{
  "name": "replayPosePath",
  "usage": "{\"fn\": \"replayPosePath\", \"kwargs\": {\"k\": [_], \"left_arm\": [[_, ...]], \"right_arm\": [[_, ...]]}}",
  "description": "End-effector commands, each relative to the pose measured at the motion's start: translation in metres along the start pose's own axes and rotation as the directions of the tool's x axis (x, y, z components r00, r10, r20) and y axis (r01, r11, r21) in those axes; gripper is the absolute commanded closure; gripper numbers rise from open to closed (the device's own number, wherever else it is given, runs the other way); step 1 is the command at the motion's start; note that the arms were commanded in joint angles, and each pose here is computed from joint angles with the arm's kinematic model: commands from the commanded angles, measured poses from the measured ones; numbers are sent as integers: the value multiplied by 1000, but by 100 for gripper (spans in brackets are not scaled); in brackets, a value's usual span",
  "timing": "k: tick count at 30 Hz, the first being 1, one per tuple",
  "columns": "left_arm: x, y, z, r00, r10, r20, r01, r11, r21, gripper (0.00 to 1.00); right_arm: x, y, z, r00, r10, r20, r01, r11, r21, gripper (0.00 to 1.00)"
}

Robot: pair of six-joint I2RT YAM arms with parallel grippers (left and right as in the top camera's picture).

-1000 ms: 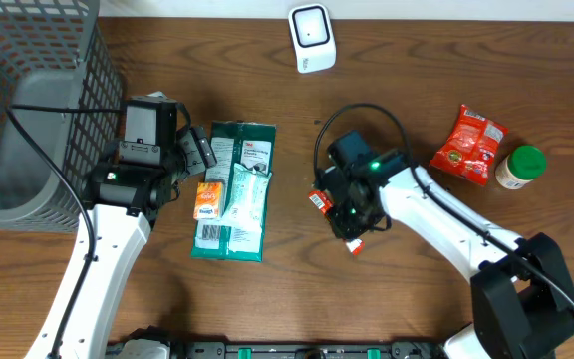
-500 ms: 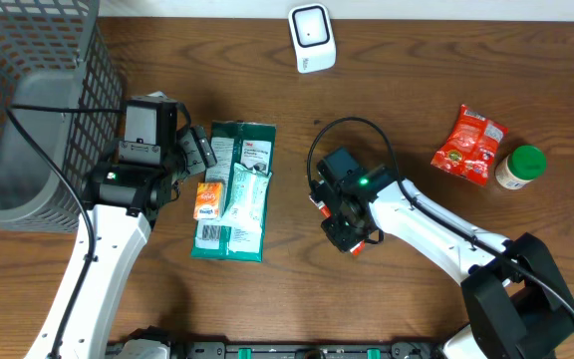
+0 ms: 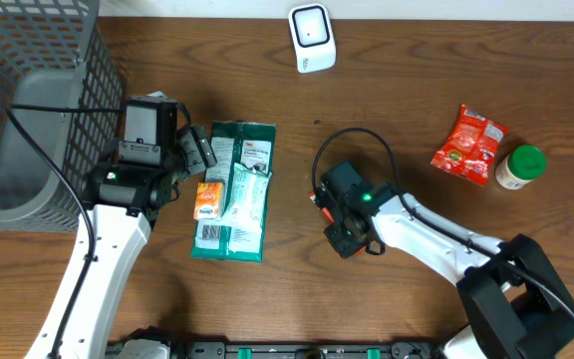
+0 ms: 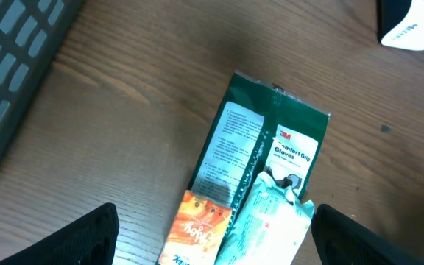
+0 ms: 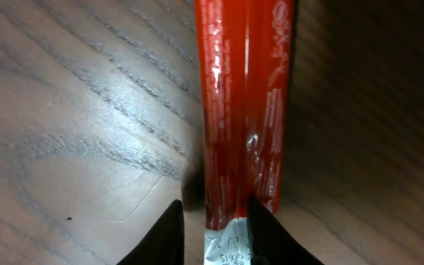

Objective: Scan the item barcode

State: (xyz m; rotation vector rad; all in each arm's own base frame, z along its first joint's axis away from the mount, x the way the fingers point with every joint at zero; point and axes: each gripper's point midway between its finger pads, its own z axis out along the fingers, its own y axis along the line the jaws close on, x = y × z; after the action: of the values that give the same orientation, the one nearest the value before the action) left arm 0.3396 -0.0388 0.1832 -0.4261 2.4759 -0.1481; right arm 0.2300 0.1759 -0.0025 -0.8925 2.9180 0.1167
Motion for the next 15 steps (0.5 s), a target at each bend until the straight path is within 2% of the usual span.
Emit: {"fn": "replayPosePath", "kwargs": {"k": [1,4,6,8,10,15], "left_arm": [[-2,2,0,1000,5,5,-5,1000,-11,16],[-2,2,0,1000,5,5,-5,1000,-11,16],[-2,2,0,1000,5,5,-5,1000,-11,16],[-2,2,0,1000,5,5,-5,1000,-11,15],[-2,2,0,1000,5,5,-5,1000,-11,16],[-2,2,0,1000,5,5,-5,1000,-11,16]], "right_arm": [[24,-12,15,997,27,-66,-23,997,69,79],[30,-12,17,996,28,-80,-22,997,70,79],[31,-13,17,996,28,-84,-21,997,74,69],[30,-13,17,997,28,-77,-22,997,74,63],[26,-13,17,998,27,-63,-23,997,73,64],[26,-14,17,998,27,-62,-22,997,81,77]]}}
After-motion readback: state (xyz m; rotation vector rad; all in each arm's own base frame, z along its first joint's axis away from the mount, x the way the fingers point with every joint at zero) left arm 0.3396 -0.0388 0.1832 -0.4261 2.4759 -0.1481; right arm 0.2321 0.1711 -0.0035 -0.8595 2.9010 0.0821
